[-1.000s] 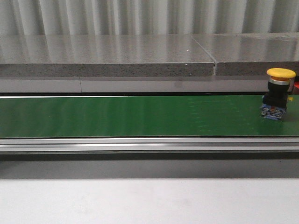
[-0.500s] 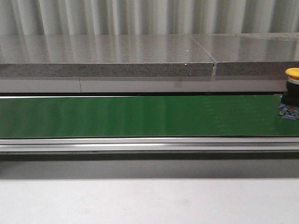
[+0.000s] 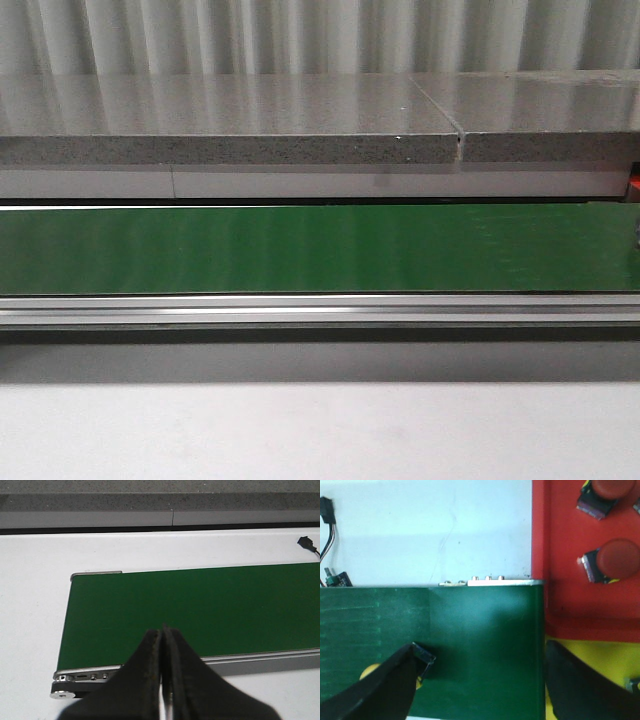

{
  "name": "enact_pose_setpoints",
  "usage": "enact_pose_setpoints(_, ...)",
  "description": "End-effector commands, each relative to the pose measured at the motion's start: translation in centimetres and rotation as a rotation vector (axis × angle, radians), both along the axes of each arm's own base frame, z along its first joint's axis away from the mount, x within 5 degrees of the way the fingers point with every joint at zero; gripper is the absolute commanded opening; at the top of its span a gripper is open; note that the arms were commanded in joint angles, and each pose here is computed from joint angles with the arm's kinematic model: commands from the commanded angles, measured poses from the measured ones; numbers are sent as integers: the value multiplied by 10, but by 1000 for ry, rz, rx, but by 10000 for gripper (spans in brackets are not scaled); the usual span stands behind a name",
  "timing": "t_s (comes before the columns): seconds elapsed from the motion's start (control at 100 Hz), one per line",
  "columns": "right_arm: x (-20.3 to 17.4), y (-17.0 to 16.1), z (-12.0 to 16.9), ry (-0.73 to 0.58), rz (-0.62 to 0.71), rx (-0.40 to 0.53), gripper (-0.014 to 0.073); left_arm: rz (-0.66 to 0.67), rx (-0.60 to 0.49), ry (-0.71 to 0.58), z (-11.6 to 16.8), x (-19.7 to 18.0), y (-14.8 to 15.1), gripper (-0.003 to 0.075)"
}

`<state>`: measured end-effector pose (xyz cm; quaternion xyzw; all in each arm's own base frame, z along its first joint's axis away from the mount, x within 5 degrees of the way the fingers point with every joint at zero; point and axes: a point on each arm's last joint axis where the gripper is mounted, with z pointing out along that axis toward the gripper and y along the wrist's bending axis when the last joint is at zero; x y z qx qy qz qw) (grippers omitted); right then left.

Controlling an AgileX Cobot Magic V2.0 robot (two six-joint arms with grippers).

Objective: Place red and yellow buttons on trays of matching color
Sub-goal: 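Grasp the yellow button at the belt's end with the right gripper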

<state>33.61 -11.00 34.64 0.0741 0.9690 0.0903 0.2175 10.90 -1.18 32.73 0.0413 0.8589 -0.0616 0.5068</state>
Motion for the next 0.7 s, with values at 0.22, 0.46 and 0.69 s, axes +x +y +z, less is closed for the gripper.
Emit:
enact_pose_setpoints(0.22, -38, 34, -1, 57, 81, 34, 532, 9, -27, -91, 13, 2, -1, -20)
enact_pose_setpoints(0.46, -38, 60, -10, 58, 164, -2, 532, 9, -27, -91, 13, 2, -1, -20)
enact_pose_setpoints(0.69, -32, 58, -15, 20, 165, -103, 532, 9, -27, -91, 13, 2, -1, -20)
